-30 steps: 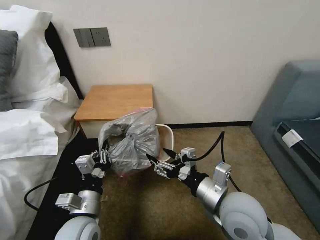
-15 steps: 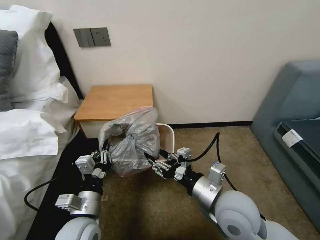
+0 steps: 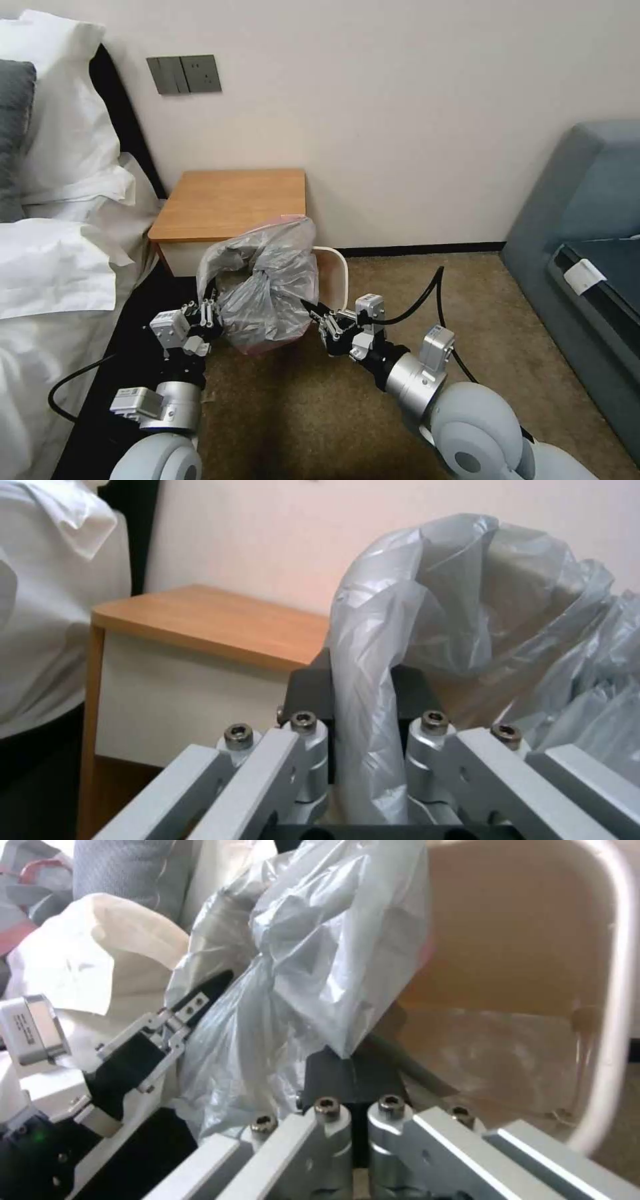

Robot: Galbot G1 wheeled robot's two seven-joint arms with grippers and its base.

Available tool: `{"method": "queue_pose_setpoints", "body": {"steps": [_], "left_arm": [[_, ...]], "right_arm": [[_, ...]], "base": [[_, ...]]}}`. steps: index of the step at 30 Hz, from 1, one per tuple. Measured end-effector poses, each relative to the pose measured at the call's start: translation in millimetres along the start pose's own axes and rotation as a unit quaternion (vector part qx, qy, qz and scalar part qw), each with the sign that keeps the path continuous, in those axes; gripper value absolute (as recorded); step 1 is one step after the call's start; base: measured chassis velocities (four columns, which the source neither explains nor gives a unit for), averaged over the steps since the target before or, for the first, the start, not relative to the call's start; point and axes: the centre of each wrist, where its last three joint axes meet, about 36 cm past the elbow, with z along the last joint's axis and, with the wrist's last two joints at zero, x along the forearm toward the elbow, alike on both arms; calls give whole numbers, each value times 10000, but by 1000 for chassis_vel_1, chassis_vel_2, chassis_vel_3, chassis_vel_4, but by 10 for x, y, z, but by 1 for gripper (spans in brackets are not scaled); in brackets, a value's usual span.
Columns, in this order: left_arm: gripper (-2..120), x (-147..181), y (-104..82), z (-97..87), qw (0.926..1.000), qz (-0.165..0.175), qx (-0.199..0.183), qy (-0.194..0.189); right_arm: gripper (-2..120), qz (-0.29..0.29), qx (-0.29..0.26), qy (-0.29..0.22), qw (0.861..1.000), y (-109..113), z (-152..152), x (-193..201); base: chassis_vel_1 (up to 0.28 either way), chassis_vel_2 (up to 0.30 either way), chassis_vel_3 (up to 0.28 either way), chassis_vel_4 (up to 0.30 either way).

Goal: Pick up the garbage bag from the table and place it over the trash can.

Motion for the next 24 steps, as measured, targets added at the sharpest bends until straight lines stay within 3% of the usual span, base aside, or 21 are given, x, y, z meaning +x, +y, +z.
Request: {"method": "queue_pose_setpoints", "body": {"steps": [24], "left_arm": [[11,-69,35,-110,9989,-105,447,-27]], "right_arm": [[0,191,442,-223,9986,82,199,323]], "base": [[0,0,0,0]]}}
